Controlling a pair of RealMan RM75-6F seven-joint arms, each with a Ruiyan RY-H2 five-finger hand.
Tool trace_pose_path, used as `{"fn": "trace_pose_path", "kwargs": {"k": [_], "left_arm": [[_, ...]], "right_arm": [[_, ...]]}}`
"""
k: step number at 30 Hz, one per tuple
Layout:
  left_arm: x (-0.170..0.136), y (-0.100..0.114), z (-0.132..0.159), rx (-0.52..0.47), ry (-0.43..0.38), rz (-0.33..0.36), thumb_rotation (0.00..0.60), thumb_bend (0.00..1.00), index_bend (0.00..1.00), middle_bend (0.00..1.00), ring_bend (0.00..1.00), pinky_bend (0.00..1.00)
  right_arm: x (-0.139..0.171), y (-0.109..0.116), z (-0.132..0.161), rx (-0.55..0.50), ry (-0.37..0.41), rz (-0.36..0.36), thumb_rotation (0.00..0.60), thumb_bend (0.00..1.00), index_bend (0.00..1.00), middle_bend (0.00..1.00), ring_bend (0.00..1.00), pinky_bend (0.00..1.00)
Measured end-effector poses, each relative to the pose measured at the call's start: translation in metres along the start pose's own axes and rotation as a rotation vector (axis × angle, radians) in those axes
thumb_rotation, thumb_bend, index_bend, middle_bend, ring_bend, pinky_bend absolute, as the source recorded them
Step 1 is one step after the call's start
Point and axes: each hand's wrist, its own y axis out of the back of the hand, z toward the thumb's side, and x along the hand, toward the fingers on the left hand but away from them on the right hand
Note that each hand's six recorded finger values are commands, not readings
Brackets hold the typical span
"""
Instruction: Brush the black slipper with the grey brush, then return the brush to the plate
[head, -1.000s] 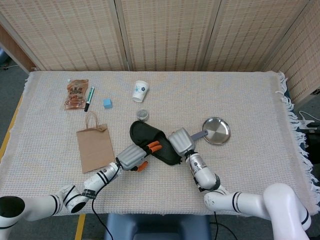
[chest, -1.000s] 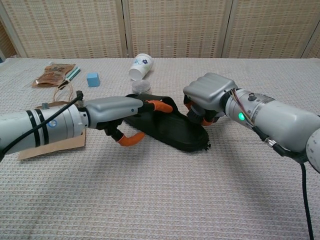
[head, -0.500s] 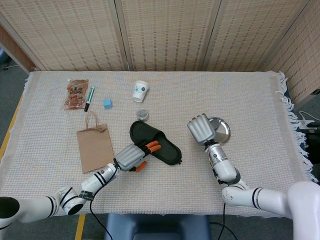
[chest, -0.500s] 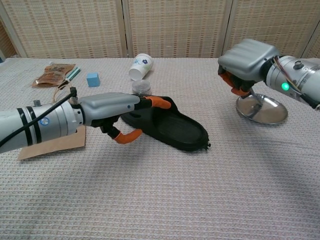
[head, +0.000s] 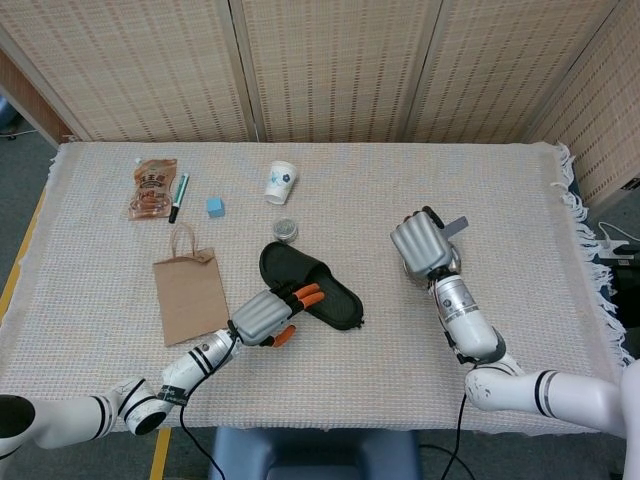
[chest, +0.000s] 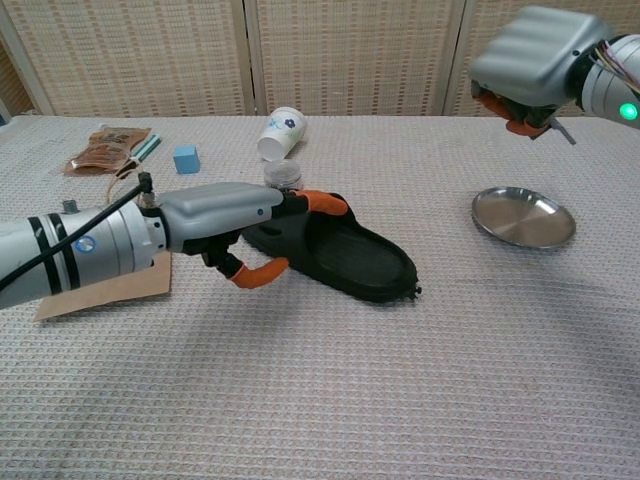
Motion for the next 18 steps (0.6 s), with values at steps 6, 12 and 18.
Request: {"fn": "trace_pose_path", "kwargs": {"k": [6,12,18], "left_arm": [[-0.006,-0.003,0.001,0.013,-0.007,-0.001,0.600,0.59,0.00,0.00,0.00,0.07],[-0.016,-0.008,-0.002,0.029,-0.005,-0.008,0.600,0.59,0.00,0.00,0.00,0.07],[-0.020,-0.012,-0.005,0.030,0.001,-0.017,0.600,0.59,0.00,0.00,0.00,0.07]], "right_arm": [[0.006,-0.042,-0.008,0.085,-0.013,0.104,0.600,0.33,0.83,0.58,0.58,0.61],[-0.002,-0.083,-0.006,0.066,-0.037,0.177,0.600,0.33,0.83,0.58,0.58,0.61],[-0.009,-0.114,0.014,0.042,-0.034,0.214,0.600,0.33,0.83,0.58,0.58,0.61]]}}
